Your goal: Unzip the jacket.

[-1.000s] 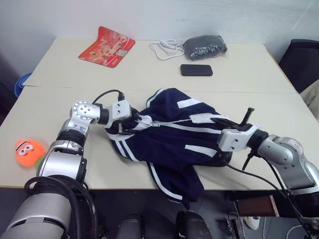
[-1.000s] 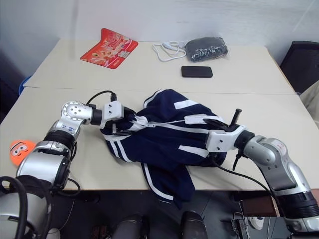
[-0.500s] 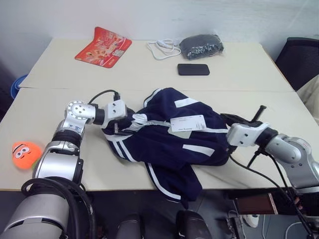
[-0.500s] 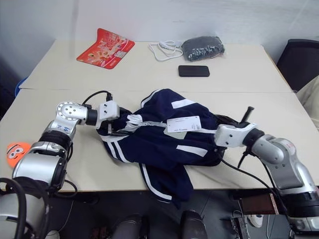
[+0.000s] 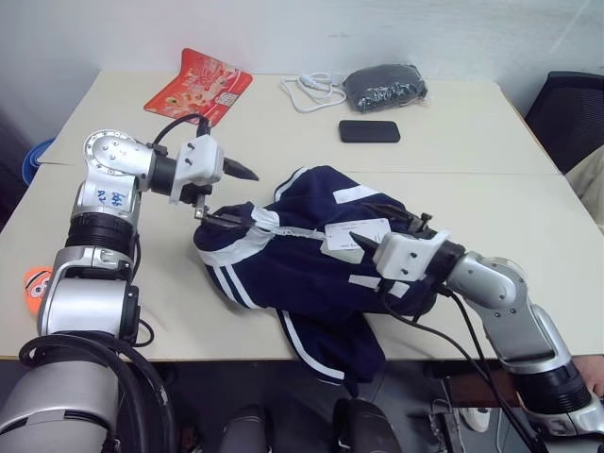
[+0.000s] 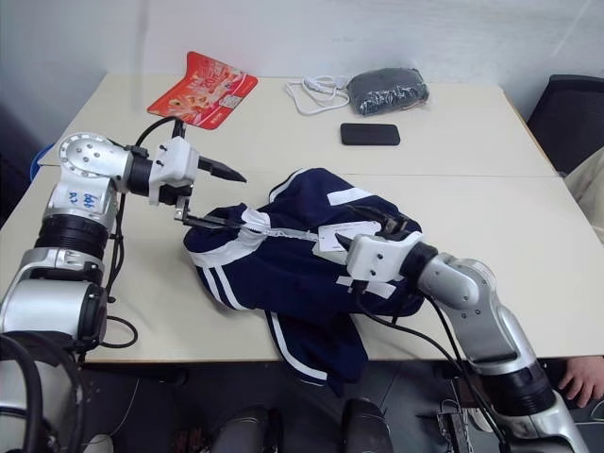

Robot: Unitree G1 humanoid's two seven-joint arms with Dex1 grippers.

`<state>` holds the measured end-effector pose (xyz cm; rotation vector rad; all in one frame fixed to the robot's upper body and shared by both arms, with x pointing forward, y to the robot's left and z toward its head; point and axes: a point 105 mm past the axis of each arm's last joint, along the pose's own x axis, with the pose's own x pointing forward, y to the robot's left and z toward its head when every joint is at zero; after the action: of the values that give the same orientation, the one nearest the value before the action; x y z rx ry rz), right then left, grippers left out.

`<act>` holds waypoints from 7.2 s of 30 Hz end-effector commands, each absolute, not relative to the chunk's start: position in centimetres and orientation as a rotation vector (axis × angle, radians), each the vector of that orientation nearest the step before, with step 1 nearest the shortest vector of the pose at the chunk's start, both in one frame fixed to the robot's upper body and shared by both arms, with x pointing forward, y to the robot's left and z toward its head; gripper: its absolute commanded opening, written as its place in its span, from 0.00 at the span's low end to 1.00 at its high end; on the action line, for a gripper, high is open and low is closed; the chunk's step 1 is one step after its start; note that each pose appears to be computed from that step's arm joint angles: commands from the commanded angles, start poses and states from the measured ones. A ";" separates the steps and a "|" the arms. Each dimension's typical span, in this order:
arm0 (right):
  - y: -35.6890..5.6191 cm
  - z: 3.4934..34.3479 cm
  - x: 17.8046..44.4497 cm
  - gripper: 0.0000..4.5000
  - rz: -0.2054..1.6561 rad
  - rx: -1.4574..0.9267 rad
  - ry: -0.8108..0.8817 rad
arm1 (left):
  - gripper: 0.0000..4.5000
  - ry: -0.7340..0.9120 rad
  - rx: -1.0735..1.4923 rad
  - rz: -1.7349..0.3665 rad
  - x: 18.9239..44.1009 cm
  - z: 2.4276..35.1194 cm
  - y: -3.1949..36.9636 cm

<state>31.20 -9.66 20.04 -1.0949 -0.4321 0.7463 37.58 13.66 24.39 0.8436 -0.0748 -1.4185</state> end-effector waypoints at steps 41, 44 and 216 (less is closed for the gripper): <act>-6.9 15.2 35.2 0.52 0.789 -1.165 -0.178 | 1.00 0.041 0.814 -1.254 40.9 20.7 13.5; -7.1 15.7 35.5 0.30 0.758 -1.153 -0.187 | 1.00 0.089 0.866 -1.259 40.8 19.3 13.8; -32.6 25.4 29.0 1.00 0.888 -0.363 0.400 | 1.00 0.184 0.506 -1.076 29.5 25.3 27.7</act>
<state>30.23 -32.15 23.37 -0.4030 0.4417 0.8554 30.52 27.51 23.64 0.5060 0.2292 -1.0776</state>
